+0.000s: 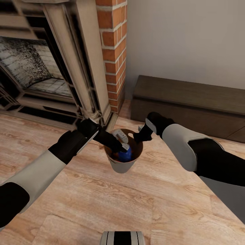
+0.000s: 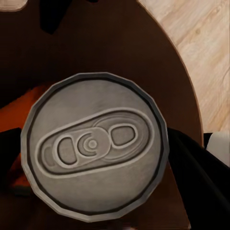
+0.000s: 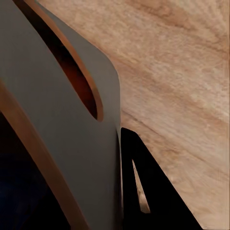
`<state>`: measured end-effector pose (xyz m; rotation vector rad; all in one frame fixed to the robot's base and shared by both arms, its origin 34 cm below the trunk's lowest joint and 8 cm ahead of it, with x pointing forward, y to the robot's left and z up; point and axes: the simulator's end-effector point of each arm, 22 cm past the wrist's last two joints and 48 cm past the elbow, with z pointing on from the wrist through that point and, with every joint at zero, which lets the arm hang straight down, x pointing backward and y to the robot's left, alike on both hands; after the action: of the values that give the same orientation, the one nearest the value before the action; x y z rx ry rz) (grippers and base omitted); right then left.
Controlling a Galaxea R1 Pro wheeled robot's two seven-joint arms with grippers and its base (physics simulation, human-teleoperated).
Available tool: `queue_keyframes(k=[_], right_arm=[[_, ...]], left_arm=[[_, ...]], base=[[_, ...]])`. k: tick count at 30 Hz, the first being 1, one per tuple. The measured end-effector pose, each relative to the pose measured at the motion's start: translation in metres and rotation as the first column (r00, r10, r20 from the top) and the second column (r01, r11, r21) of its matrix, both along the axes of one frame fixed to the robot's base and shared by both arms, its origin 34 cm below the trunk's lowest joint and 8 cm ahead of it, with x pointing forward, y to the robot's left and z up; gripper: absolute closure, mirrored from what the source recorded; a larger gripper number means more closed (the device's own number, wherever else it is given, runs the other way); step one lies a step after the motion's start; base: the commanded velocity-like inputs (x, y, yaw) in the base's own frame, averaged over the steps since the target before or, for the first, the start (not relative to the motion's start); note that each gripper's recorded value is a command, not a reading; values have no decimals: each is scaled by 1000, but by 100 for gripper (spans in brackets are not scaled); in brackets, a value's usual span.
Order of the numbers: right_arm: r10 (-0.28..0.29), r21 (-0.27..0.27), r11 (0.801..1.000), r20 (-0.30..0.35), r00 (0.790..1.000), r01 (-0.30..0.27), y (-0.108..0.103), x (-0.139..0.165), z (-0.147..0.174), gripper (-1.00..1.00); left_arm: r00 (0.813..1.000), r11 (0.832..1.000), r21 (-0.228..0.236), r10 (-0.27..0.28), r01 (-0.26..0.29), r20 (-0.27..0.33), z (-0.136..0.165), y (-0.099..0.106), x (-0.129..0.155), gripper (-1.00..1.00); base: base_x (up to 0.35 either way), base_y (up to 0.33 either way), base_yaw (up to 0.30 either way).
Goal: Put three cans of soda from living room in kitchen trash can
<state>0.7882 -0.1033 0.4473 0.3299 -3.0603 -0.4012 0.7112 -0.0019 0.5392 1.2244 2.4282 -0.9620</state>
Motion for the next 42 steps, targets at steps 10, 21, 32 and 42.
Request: queue_keyframes(k=[10,21,32,42], right_arm=[[9,-16,1000,3,1000,-9,-4,0,0,100],[1,-3,1000,1,1000,-1,-1,1,1,100],[1,-5,1000,2,1000,-1,-2,1,0,100],[-9,-11,1000,6,1000,9,-9,3,0,100]], left_arm=[[1000,1000,-4,-1,1,11,-4,0,-1,100],[1000,1000,-4,1,0,14,-5,0,-1,100],[1000,1000,-1,3,-3,17,-5,0,0,-100],[997,996,-86,-33,38,63,7,-6,-19,-100]], base=[[0,0,0],[0,0,0],[0,0,0],[0,0,0]])
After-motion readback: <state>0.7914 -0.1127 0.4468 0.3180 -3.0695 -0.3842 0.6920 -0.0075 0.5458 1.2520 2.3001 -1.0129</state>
